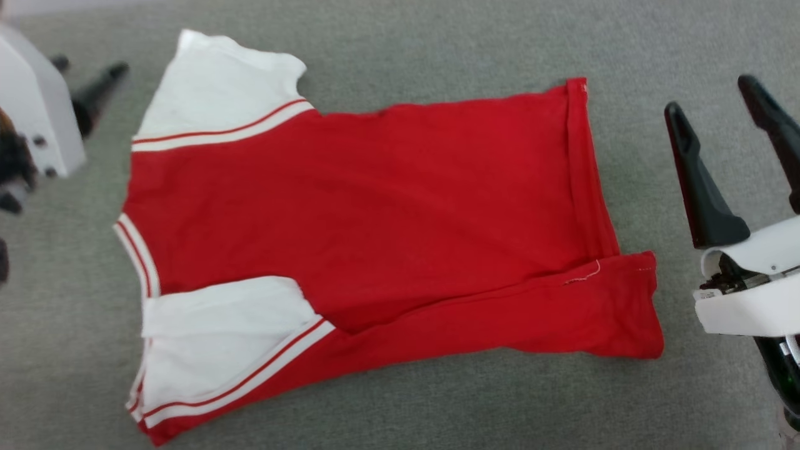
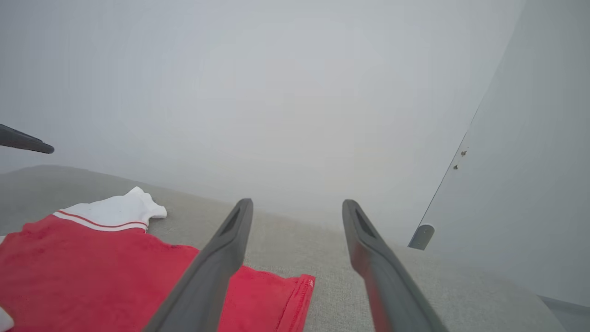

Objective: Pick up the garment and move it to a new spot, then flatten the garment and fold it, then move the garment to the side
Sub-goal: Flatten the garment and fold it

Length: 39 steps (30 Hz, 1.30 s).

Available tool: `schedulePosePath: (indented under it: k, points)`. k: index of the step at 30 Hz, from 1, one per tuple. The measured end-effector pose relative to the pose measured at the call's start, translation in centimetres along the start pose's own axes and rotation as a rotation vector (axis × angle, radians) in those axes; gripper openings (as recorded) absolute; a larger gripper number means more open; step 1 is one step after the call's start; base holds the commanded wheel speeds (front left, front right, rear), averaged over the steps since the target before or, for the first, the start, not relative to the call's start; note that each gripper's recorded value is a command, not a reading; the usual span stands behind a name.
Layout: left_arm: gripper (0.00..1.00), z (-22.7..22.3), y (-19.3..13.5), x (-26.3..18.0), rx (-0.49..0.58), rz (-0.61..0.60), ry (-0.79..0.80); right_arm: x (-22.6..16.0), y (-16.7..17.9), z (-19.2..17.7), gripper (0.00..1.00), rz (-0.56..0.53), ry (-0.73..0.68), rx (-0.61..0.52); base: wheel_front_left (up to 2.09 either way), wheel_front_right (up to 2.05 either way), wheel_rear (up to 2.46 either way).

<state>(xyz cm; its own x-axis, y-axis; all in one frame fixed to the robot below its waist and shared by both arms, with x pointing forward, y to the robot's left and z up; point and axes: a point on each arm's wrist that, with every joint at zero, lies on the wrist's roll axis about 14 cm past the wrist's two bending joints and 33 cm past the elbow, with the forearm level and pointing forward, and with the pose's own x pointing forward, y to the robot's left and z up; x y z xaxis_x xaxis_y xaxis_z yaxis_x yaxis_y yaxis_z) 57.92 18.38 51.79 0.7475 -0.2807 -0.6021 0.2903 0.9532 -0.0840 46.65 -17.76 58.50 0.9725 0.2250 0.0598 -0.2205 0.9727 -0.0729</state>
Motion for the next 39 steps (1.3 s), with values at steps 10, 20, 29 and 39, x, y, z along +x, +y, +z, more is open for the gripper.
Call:
schedulePosePath:
  k: [10, 20, 29, 39]
  points:
    - [1.00, 0.1, 0.9, 6.9, 0.059, -0.011, 0.087, 0.8, 0.6, -1.5, 1.00, -0.006, -0.056, 0.001, 0.00, 0.00, 0.00]
    - [1.00, -3.8, 2.1, 12.5, 0.066, -0.016, 0.242, 1.1, -0.1, -4.0, 1.00, -0.036, -0.005, 0.009, 0.00, 0.00, 0.00]
    - [1.00, -5.5, 2.2, 15.0, 0.018, -0.024, 0.328, 1.1, -0.6, -5.9, 1.00, -0.048, 0.061, 0.010, 0.00, 0.00, 0.00]
    - [1.00, -6.2, 0.7, 15.4, -0.065, -0.037, 0.439, 1.7, -0.1, -6.1, 1.00, -0.011, 0.125, 0.028, 0.00, 0.00, 0.00]
